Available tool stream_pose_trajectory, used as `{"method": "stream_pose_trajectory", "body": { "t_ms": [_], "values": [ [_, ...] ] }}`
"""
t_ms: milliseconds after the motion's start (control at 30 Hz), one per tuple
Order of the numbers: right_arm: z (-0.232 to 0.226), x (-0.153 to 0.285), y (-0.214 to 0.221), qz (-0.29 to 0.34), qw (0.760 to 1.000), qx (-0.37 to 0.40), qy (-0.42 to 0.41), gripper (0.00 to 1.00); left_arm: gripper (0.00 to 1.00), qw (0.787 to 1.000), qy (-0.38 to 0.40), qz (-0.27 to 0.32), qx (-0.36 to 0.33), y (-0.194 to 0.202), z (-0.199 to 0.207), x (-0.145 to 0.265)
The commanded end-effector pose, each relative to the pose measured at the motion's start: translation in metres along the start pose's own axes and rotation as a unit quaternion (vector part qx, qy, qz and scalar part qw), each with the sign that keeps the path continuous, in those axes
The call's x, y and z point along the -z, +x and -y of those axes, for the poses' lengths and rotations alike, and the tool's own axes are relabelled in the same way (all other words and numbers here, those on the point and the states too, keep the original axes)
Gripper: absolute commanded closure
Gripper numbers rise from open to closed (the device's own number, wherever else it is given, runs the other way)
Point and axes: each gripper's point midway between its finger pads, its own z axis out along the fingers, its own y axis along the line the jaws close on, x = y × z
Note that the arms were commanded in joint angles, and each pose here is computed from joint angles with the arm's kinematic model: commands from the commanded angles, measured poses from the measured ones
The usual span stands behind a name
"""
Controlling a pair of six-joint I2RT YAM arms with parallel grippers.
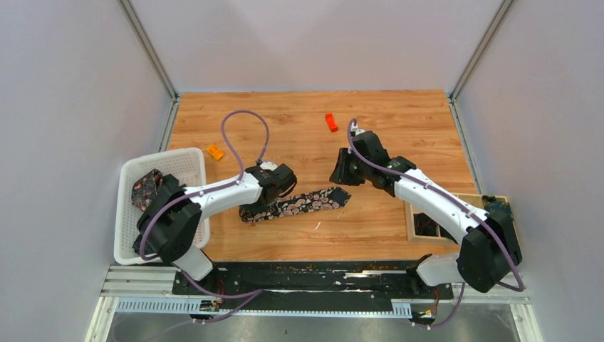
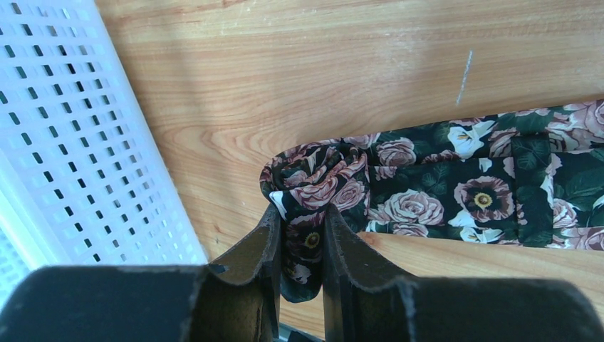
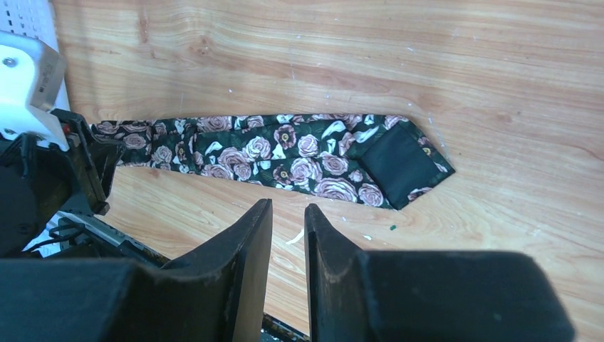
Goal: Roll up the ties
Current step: Roll the tie at the center of the board.
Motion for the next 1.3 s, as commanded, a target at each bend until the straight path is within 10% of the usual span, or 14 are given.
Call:
{"method": "stream_pose_trajectory", "body": {
  "t_ms": [0, 367, 1267],
  "values": [
    [0.008, 0.017, -0.008, 0.023, 1.000, 0.004, 0.009, 0.75, 0.92, 1.000, -0.026, 0.012, -0.004, -0.009, 0.005, 0.006],
    [0.014, 0.036, -0.014, 0.040, 0.999, 0.004, 0.012, 0.75, 0.85, 0.996, -0.037, -0.006, -0.080, -0.004, 0.049, 0.004],
    [-0.017, 0.018, 0.000, 0.008, 1.000, 0.003, -0.030, 0.73, 0.22, 0.986, 0.131, 0.099, 0.027, -0.034, 0.063, 0.062]
  ]
}}
